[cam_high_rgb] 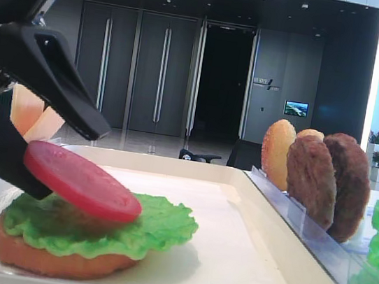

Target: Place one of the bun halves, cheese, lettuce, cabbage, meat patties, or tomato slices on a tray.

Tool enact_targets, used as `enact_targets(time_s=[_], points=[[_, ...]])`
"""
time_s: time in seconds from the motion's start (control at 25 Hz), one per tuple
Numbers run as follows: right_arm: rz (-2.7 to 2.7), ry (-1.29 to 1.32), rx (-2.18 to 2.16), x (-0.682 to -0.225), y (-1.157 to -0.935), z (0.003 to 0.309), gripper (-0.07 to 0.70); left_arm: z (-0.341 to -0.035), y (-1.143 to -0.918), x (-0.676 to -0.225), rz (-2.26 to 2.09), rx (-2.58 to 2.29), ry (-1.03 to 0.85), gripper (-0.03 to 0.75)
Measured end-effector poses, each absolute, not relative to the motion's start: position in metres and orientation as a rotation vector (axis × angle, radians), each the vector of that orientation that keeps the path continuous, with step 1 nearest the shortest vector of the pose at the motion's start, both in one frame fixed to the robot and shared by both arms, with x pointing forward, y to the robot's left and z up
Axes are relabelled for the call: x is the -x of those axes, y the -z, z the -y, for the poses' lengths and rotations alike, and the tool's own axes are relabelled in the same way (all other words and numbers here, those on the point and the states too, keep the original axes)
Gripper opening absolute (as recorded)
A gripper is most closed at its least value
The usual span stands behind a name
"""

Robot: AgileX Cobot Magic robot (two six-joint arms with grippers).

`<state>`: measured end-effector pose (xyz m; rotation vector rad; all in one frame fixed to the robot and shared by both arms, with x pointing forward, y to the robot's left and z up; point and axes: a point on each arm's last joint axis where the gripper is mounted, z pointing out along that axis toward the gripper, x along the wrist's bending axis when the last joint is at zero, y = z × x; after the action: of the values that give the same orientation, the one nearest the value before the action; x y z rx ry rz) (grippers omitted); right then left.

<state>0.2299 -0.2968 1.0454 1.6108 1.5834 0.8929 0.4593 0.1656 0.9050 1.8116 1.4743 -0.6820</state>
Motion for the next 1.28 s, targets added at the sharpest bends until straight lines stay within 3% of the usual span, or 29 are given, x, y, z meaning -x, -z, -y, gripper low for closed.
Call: enact_targets(time_s=[0.36, 1.28], points=[[-1.583, -0.893, -1.611, -0.230, -1.045, 0.297, 0.540, -0.172, -0.914, -0.458, -1.560, -1.894, 0.658, 0.458], [-1.583, -0.893, -1.611, -0.230, -1.045, 0.297, 0.540, -0.194, -1.014, -0.516, -1.687, -2.195, 0.225, 0.461]])
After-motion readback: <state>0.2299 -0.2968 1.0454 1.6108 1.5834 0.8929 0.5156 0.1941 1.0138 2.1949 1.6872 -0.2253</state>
